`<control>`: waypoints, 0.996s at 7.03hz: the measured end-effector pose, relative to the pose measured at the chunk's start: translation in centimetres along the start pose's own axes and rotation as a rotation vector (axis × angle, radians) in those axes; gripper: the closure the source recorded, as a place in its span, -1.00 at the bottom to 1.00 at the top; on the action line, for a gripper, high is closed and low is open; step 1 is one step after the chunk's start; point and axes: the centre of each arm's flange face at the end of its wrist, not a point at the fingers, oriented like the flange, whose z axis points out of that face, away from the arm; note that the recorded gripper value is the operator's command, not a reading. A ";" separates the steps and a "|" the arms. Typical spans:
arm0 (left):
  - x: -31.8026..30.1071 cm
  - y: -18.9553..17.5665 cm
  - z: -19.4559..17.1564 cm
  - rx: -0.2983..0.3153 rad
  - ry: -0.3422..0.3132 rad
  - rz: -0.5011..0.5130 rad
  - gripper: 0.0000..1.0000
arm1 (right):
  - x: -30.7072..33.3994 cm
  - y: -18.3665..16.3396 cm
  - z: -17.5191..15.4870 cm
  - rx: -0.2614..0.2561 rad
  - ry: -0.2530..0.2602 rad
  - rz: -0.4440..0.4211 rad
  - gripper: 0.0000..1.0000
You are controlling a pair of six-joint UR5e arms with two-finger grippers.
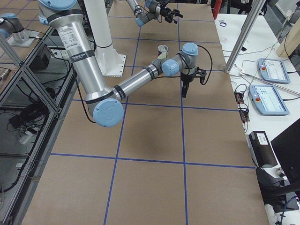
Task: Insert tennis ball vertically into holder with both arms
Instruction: 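Open the left gripper off the upright can while the right arm withdraws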
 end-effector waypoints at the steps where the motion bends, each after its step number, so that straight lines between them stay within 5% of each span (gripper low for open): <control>1: -2.5 0.3 1.2 -0.071 -0.078 0.027 -0.98 | 2.9 -1.1 0.4 -0.002 0.024 -0.034 -0.98; 4: -10.5 -0.8 4.8 -0.354 -0.233 0.055 -0.70 | 7.2 -3.2 0.0 0.007 0.048 -0.069 -0.98; 7: -19.5 -2.7 5.2 -0.731 -0.259 -0.229 -0.79 | 9.6 -4.6 -0.6 -0.001 0.040 -0.062 -0.98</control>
